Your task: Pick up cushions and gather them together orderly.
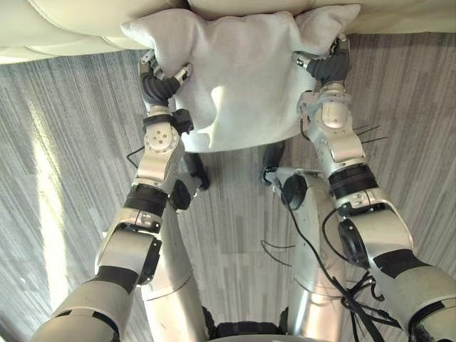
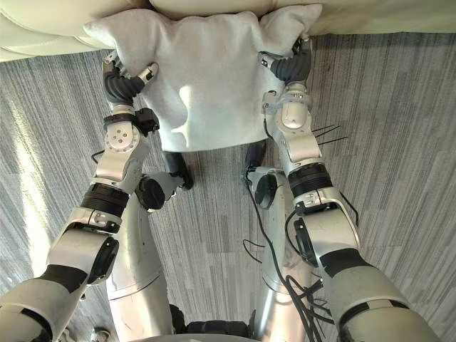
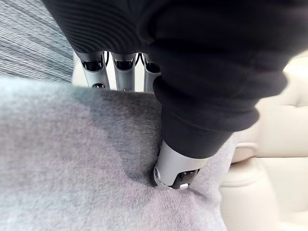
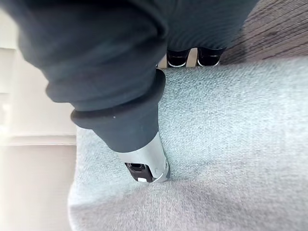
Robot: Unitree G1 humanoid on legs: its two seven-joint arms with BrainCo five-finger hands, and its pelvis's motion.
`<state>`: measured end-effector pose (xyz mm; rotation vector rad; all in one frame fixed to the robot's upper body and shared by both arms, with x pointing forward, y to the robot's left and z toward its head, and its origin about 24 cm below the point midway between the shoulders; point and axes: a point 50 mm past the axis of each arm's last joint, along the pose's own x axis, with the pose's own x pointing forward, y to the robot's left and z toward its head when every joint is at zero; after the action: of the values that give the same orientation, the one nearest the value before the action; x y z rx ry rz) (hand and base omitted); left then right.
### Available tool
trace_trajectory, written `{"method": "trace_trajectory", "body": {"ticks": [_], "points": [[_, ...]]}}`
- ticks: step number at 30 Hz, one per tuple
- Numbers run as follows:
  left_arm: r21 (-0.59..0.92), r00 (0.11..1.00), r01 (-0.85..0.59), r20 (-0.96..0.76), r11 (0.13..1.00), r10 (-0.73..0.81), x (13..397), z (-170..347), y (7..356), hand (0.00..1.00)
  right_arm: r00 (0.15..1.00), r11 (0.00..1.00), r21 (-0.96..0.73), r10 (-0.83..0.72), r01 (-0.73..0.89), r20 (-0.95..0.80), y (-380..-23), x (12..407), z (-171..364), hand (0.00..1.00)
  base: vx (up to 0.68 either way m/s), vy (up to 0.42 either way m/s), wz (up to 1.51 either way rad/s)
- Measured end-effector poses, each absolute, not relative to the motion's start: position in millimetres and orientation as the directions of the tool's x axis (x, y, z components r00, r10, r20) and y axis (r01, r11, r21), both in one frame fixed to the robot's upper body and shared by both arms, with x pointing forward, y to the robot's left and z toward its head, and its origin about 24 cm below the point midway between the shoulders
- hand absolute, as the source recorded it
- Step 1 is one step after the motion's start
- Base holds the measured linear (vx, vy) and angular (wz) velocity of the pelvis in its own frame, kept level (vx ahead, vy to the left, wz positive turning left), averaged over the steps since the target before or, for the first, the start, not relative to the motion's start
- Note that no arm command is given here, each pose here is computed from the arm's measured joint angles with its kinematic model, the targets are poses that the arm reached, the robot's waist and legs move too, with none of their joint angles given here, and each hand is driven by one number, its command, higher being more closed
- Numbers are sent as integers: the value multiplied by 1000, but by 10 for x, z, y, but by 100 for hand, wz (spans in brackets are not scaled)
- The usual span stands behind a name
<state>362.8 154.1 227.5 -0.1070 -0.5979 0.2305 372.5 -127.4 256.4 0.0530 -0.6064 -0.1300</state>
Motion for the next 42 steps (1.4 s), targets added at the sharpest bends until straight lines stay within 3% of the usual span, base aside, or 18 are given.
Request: {"method": "trace_trajectory", "body": {"ticks": [8,15,21,31,36,42], "points": [[-324,775,-85,573,942,267,3226,2000,1328,100,726,978,207,-146,6,672,-1222,3318,2410,100,23,-31,7],[-341,853,-72,466,937,235,2784,1396,1221,100,800,977,206,-165,53,577,-1335,2854,1684,100,173,-14,12],[-282,943,-165,236,945,235,2346,684,1339,100,910,995,90,-77,44,407,-1314,2398,1034,100,231,19,30],[-172,969,-172,149,970,199,2176,411,1424,100,926,999,-32,-13,27,378,-1291,2432,918,100,133,86,1],[-123,980,-164,91,979,176,2079,287,1421,100,961,997,-68,-10,30,276,-1315,2473,671,100,54,129,-14],[-69,981,-144,120,987,151,2119,327,1450,100,973,992,-123,21,8,232,-1385,2476,578,100,241,-47,21]]}}
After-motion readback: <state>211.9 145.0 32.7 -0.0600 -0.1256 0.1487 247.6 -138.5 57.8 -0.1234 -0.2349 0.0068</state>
